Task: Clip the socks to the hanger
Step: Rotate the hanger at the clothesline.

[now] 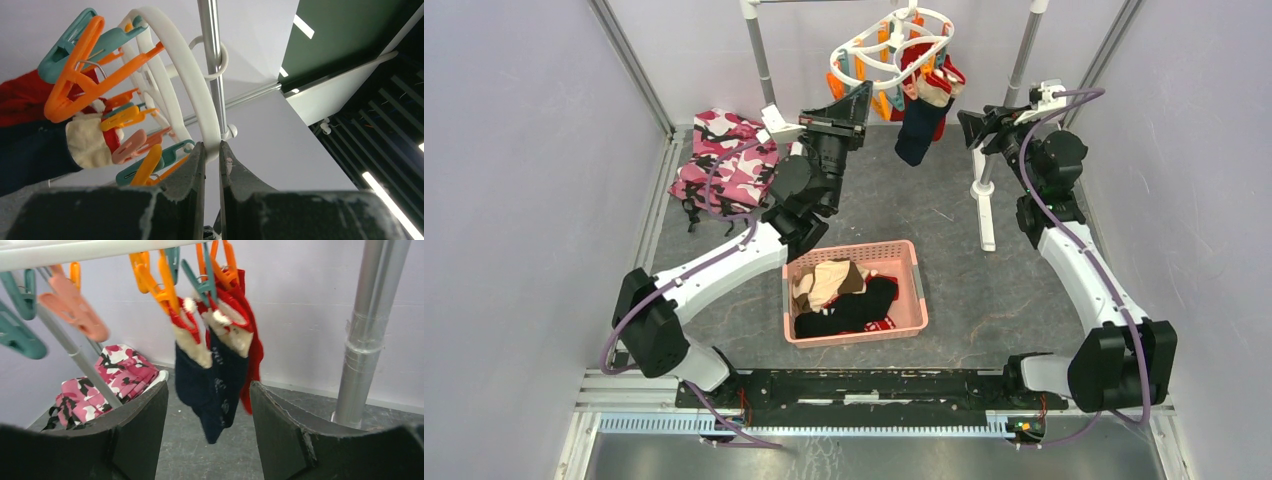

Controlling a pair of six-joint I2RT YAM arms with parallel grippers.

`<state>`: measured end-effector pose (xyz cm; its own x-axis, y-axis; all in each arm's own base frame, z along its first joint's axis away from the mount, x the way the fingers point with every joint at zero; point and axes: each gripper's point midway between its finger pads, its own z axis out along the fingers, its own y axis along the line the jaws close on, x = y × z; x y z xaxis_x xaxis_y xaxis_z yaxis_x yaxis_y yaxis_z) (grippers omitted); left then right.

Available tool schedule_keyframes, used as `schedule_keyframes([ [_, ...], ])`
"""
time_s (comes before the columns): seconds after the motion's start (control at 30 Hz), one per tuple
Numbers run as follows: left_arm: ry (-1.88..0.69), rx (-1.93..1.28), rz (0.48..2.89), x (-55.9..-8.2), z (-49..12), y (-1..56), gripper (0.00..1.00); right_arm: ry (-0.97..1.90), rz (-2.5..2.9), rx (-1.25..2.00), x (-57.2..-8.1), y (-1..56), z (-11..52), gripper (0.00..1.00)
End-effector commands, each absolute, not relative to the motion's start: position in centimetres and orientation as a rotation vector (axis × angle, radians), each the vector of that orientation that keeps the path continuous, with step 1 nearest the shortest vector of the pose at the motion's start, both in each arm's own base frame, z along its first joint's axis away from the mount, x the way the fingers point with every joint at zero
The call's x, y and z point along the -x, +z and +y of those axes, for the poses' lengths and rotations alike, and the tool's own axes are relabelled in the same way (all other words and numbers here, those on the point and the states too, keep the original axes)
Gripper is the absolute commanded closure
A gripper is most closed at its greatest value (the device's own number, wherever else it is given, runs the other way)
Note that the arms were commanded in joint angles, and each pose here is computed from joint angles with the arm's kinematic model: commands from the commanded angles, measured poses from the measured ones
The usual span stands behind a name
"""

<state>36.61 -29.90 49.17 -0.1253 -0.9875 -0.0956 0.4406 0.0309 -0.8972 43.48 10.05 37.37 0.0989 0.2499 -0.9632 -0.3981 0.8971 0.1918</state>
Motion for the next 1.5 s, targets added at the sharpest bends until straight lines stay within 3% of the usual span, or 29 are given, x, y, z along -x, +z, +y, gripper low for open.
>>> schedule_keyframes([
  [0.0,-1.402,0.727,1.006,-36.4,-31.0,48.8,0.98,0.521,1.307,0.225,-41.4,41.2,11.2,0.33],
  [0.43,-1.467,0.616,1.078,-35.5,-36.3,48.1,0.95,0.582,1.315,0.264,-41.2,39.3,12.2,0.33],
  [0.67,-1.47,0.576,1.091,-35.1,-36.7,48.1,0.74,0.597,1.322,0.267,-41.4,38.7,12.5,0.33],
  [0.8,-1.485,0.533,1.093,-34.3,-36.7,48.3,0.54,0.606,1.324,0.272,-41.5,38.5,12.6,0.33],
  [0.93,-1.519,0.463,1.098,-33.0,-36.9,48.5,0.45,0.616,1.321,0.279,-41.4,38.4,12.8,0.32],
  [1.47,-1.301,-0.168,1.035,-23.1,-32.5,44.6,0.33,0.74,1.26,0.379,-40.4,38.0,15.1,0.32],
])
